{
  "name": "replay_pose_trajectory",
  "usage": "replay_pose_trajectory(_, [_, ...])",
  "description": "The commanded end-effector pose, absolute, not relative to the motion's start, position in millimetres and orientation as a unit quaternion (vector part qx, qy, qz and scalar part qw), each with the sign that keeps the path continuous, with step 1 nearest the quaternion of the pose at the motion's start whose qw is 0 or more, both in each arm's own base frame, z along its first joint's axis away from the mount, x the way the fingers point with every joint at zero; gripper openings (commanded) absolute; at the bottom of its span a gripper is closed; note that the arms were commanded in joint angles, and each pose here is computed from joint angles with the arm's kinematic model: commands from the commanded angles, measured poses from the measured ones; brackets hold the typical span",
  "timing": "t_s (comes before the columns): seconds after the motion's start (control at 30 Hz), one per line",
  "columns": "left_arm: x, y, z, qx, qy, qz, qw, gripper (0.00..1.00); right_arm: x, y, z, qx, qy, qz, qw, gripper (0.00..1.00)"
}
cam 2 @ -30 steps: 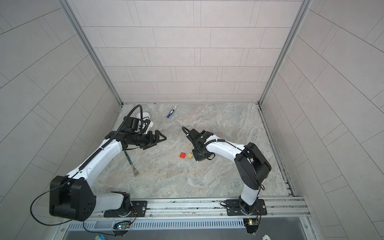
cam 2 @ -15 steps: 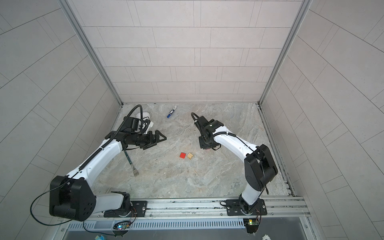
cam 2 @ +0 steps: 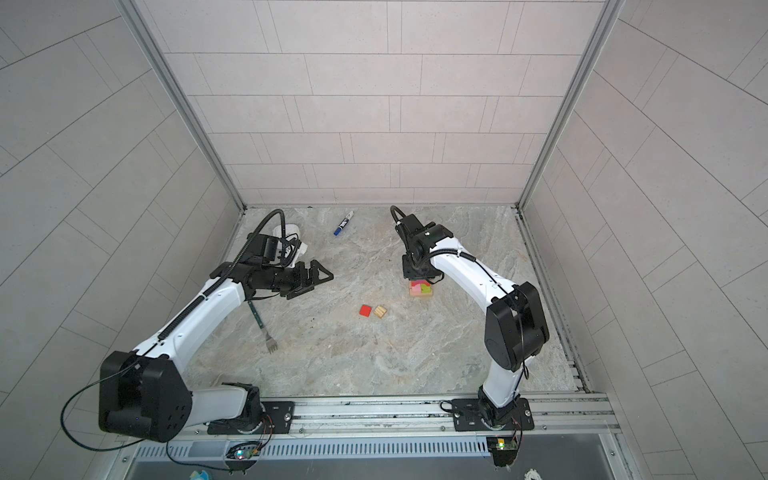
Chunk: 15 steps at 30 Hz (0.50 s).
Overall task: Build the wood block tower
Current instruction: 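Carry the magenta cube with the right gripper over the stack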
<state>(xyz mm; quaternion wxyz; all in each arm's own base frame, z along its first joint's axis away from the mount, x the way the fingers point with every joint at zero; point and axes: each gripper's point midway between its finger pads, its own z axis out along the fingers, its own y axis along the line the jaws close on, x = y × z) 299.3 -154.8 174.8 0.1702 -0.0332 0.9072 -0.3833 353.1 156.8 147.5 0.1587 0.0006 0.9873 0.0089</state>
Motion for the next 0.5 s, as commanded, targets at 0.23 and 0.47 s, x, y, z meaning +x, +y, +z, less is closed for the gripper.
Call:
replay_pose_trajectory(0.23, [298.3,-154.8,177.9,-0.033,0.903,-0.391,0.176,0.99,362.7,146.5,135.6,0.011,0.991,-0.016,0.134,0.31])
replay_pose_trajectory(0.47, [299.0,-154.9,176.6,-0.034,0.904,-0.390,0.174,0.99,366.4,143.4,126.7,0.012,0.992,-0.021,0.125,0.31])
